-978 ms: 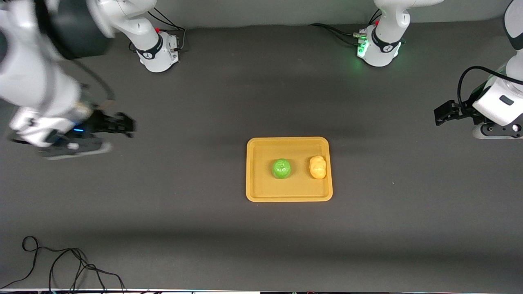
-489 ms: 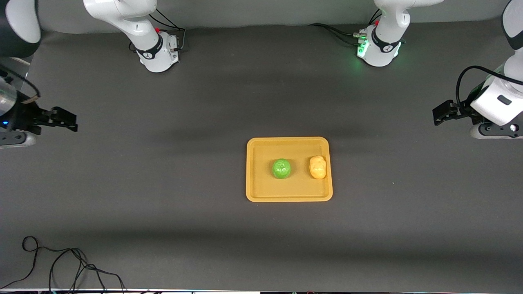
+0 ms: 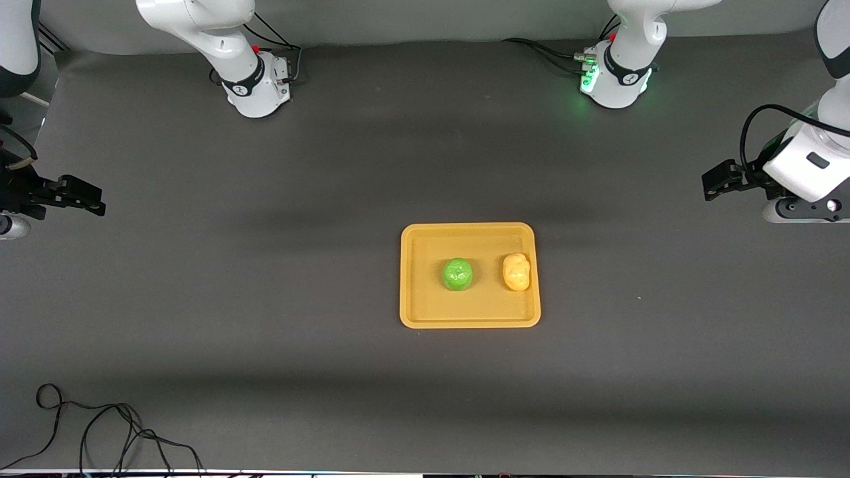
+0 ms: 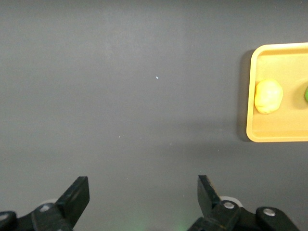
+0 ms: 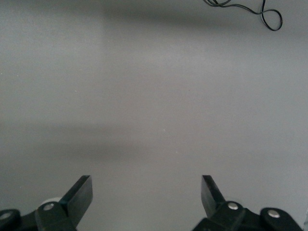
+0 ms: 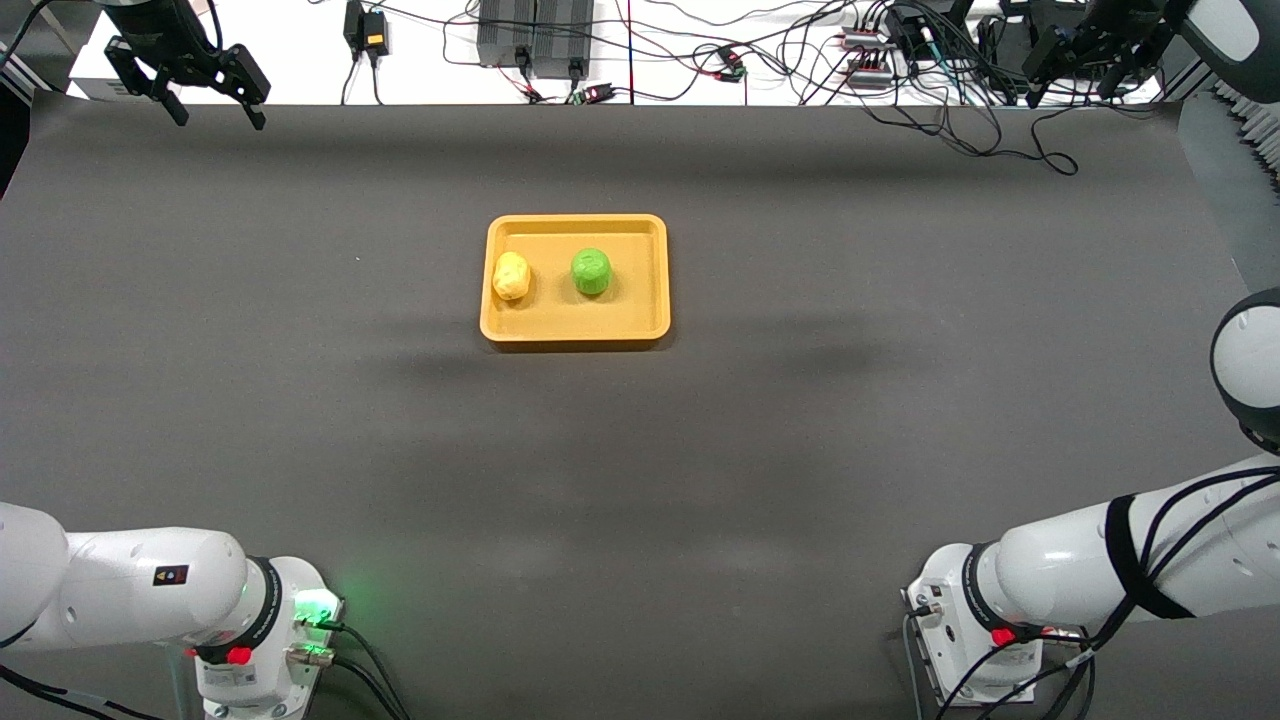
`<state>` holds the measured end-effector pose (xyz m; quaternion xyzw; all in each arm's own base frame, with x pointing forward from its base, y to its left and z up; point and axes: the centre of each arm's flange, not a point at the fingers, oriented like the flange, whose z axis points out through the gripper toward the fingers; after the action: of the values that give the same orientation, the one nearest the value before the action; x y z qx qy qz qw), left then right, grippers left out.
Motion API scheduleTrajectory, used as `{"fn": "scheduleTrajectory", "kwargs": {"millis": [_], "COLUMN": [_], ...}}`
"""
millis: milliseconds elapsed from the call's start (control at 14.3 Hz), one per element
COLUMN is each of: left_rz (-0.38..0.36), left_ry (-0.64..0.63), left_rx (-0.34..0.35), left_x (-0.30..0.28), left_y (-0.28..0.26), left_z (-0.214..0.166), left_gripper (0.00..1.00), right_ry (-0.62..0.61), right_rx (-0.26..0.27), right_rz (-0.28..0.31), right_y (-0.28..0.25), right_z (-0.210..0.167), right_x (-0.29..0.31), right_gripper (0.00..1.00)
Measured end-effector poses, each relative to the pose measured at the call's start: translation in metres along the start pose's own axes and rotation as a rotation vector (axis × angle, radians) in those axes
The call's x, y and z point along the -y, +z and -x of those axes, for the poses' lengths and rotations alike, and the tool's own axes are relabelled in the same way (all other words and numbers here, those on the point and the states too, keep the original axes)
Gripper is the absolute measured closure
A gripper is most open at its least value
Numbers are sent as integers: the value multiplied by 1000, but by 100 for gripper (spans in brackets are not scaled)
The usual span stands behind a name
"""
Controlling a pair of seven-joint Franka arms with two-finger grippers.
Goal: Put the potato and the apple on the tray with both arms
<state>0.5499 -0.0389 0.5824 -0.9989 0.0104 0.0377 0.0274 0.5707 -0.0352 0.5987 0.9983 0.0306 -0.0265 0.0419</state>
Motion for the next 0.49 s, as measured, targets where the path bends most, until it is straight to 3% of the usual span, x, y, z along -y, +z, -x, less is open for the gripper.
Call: {"fn": "scheduleTrajectory", "kwargs": {"millis": [279,489], "left_rz": [0,0], "left_ry": [4,11], "left_rx": [1,-6], "left_x": [-3,-7], "left_y": [-2,-6], "left_z": [2,4], "left_gripper": [0,0], "right_ry": [-10,9], "right_rx": [-5,8], "right_rz": [-5,-61], "right_y": [-2,-2], "right_z": [0,2], "right_x": [6,7], "right_gripper": [0,0]}}
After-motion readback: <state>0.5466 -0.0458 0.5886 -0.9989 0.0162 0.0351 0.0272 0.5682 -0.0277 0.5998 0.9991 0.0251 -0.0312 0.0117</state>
